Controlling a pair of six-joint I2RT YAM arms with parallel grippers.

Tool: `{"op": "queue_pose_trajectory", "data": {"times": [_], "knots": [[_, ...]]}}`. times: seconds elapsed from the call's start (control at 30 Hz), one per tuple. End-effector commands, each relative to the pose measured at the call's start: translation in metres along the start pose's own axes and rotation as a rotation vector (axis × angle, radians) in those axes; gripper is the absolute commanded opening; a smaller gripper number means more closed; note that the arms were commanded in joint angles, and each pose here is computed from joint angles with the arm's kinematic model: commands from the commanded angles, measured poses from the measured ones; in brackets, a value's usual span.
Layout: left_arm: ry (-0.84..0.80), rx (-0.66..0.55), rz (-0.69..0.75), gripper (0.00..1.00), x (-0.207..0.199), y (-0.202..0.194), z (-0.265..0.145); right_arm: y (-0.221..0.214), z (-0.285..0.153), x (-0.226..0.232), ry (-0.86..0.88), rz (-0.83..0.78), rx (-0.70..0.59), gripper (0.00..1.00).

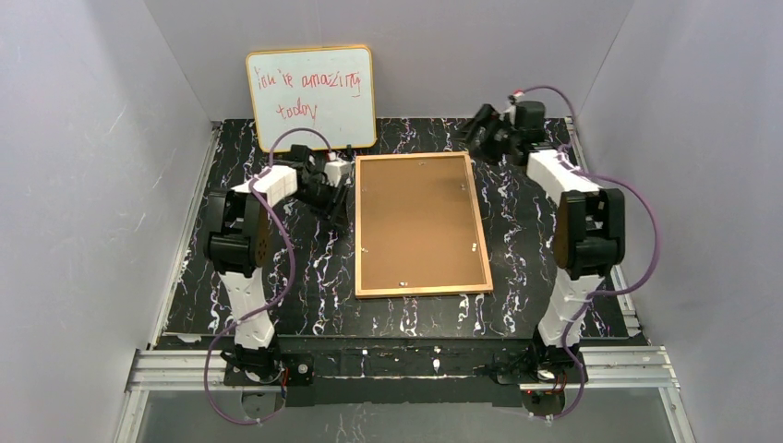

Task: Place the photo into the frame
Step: Install the photo frame at the center of the board, then adjust the photo frame at the center of the board.

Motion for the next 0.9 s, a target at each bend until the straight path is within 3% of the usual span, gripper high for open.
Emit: {"op": "queue_pose_trajectory", "data": {"times": [0.0,0.27,0.5,0.87], "knots": [[0.058,0.145,0.137,0.49,-0.027,-0.034,0.011,-0.011,-0.027,-0.07,-0.267,0.047,0.0,0.99],[0.065,0.214,0.207,0.46,-0.044,-0.057,0.02,-0.019,-0.004,-0.111,-0.277,0.133,0.093,0.99],[0.014,0.276,0.253,0.45,-0.07,-0.076,0.028,-0.031,0.033,-0.101,-0.227,0.138,0.166,0.99],[-0.053,0.056,0.36,0.49,-0.104,0.011,-0.048,-0.041,0.035,-0.106,-0.249,0.144,0.168,0.99]]}}
Point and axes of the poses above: each gripper's point midway between its finger pads, its own z axis out along the fingers, its own x axis along the line the jaws close on, y = z × x, the point moved 6 cm from there along -z, back along the fingers, and after that the axes turned 5 degrees about -z, right-handed, at the moved point
